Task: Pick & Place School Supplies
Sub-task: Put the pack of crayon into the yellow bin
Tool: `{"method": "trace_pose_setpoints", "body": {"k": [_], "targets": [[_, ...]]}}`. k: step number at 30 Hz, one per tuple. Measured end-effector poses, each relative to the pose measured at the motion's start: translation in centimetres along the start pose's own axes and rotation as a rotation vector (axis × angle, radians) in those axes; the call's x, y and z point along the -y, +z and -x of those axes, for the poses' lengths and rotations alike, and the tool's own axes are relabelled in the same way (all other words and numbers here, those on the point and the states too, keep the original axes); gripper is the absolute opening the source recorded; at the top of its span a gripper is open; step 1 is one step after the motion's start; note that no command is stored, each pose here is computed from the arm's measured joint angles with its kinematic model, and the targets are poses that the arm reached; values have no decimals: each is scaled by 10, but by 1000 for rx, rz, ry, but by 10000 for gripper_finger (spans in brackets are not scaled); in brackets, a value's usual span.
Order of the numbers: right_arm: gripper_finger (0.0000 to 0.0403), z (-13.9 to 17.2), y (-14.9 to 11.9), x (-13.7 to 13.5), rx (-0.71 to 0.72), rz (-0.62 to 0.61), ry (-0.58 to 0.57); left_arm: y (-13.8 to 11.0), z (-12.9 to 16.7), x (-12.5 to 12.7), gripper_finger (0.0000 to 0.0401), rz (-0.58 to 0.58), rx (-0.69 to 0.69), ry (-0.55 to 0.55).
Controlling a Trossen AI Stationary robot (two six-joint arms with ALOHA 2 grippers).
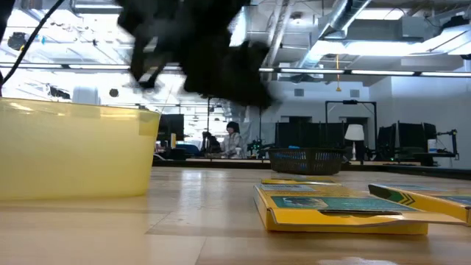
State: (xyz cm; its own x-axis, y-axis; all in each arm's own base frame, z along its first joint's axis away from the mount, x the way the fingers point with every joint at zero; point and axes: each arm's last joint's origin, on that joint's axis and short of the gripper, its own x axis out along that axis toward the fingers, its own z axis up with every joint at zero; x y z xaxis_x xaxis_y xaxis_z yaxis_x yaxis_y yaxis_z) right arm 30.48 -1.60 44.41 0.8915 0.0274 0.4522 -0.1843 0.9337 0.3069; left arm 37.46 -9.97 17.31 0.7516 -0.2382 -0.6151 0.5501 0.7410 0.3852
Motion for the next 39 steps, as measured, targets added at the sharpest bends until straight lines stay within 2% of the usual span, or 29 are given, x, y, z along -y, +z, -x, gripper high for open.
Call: {"method": "trace_pose_setpoints", "body": {"k": [7,10,14,20,25,34,39], "targets": [[276,1,7,-2,16,8,39,28,18,-38,142,134,129,-4],[276,4,14,-4,29,19,57,19,8,-45,139,146,116,25],[276,7,20,-2,39,29,58,-13,-26,-40,128,169,19,-1],[276,12,26,1,14,33,76,-31,-57,-29,111,163,-6,37],[276,12,25,1,-20,27,83,-27,-60,-21,105,136,0,34],[276,12,22,2,-59,21,94,-25,-61,8,107,-18,-69,-58],[276,12,21,2,-62,20,94,-27,-61,11,107,-22,-74,-64]]}}
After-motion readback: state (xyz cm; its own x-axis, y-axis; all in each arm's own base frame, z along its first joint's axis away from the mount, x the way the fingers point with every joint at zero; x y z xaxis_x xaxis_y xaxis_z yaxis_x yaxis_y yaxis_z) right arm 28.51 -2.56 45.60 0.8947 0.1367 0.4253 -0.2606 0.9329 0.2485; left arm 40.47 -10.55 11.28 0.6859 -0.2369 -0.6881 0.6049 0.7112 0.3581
